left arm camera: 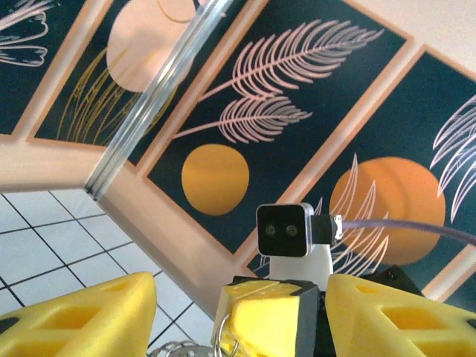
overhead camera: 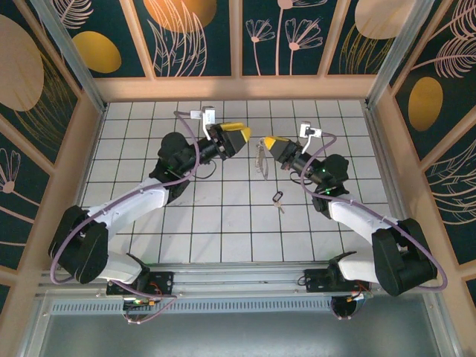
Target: Put the keys on the keyring
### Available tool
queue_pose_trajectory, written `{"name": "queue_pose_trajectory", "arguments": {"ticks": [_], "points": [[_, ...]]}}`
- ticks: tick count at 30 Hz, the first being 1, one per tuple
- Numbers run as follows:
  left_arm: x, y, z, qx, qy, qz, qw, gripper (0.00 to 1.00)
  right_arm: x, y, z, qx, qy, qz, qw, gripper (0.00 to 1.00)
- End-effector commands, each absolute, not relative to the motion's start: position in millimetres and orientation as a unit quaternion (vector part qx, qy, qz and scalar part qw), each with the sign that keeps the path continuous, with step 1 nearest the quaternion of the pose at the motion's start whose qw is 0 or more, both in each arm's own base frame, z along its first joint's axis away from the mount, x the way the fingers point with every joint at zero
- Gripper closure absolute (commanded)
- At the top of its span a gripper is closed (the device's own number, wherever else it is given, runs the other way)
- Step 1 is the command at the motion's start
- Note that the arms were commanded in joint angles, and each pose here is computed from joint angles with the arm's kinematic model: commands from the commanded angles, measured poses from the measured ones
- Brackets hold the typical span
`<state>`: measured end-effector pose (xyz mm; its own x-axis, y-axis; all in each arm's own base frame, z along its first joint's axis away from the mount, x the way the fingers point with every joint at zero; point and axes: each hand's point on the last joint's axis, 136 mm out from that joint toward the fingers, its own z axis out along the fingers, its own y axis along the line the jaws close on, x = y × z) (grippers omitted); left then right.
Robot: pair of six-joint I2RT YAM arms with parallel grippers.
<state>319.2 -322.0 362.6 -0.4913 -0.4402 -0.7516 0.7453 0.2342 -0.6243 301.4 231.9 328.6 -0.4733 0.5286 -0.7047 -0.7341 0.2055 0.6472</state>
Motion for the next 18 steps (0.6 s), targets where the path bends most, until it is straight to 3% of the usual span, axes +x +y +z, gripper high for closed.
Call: {"name": "queue_pose_trajectory", "arguments": {"ticks": [1, 9, 18], "points": [[318, -315, 376, 0.082, 0.587, -0.639, 0.490, 0.43, 301, 221, 370, -0.057, 0.529, 0.641, 0.554, 1.00], [316, -322, 368, 0.072, 0.576, -0.673, 0.459, 0.58, 312, 227, 378, -0.020, 0.516, 0.650, 0.557, 1.00], [319, -329, 358, 0.068, 0.580, -0.673, 0.453, 0.60, 318, 237, 375, -0.011, 0.516, 0.661, 0.545, 1.00]]}}
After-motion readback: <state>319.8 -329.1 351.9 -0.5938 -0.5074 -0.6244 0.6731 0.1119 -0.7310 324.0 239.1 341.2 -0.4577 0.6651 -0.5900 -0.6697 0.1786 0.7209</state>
